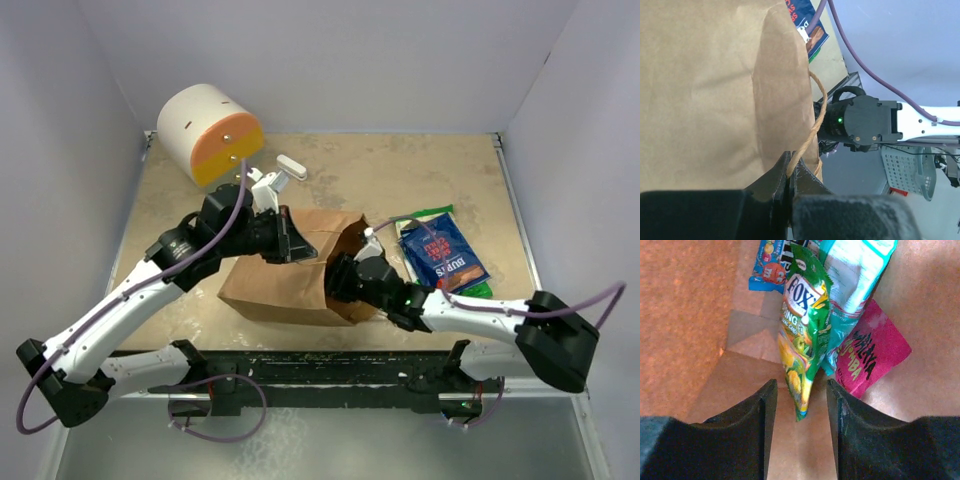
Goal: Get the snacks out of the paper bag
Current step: Take out the snack from the paper bag.
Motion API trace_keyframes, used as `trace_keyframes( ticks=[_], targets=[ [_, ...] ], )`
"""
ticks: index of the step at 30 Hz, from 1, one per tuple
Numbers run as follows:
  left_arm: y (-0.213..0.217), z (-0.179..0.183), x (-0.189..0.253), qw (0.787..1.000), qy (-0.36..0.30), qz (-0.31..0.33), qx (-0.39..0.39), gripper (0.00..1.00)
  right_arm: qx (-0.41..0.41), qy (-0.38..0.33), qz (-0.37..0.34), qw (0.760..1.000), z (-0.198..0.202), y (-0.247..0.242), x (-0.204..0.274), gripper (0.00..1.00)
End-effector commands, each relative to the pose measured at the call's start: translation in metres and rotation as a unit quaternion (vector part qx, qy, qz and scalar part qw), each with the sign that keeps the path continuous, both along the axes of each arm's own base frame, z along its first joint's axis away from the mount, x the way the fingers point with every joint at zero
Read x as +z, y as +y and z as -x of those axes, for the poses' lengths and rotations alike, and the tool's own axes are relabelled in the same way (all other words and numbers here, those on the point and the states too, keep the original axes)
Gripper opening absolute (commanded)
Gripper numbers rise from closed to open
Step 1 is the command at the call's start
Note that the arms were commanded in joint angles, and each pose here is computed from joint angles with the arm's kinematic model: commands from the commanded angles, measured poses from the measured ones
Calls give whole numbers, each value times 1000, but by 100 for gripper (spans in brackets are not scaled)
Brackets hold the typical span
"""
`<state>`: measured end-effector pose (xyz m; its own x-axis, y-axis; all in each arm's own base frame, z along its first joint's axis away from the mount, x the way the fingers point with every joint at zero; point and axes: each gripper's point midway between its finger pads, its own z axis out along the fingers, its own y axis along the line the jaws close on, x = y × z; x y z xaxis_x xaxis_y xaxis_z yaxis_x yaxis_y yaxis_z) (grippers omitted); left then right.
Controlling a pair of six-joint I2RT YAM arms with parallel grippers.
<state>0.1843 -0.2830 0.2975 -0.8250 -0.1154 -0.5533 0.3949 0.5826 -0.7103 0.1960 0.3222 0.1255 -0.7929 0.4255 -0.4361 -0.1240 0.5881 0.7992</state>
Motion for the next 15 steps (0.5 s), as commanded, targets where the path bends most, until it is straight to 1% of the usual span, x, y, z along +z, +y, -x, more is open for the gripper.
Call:
trace_keyframes(
  ticks=[1, 6, 9, 11, 15],
  targets=[
    [23, 12, 29, 999, -41, 7, 21, 0, -43, -51, -53, 996, -25, 20, 35, 48],
    [44, 16, 32, 997, -51, 0, 55, 0, -22, -58, -32, 998, -21, 23, 24, 56],
    [38, 12, 33, 997, -51, 11, 56, 0, -28, -52, -34, 998, -22, 23, 26, 61],
    [31, 7, 35, 997, -54, 18, 53, 0, -28, -63, -44, 997, -25, 27, 37, 64],
    [27, -2, 37, 996, -66, 13, 54, 0, -32, -49, -21, 998, -28, 29, 36, 69]
  ],
)
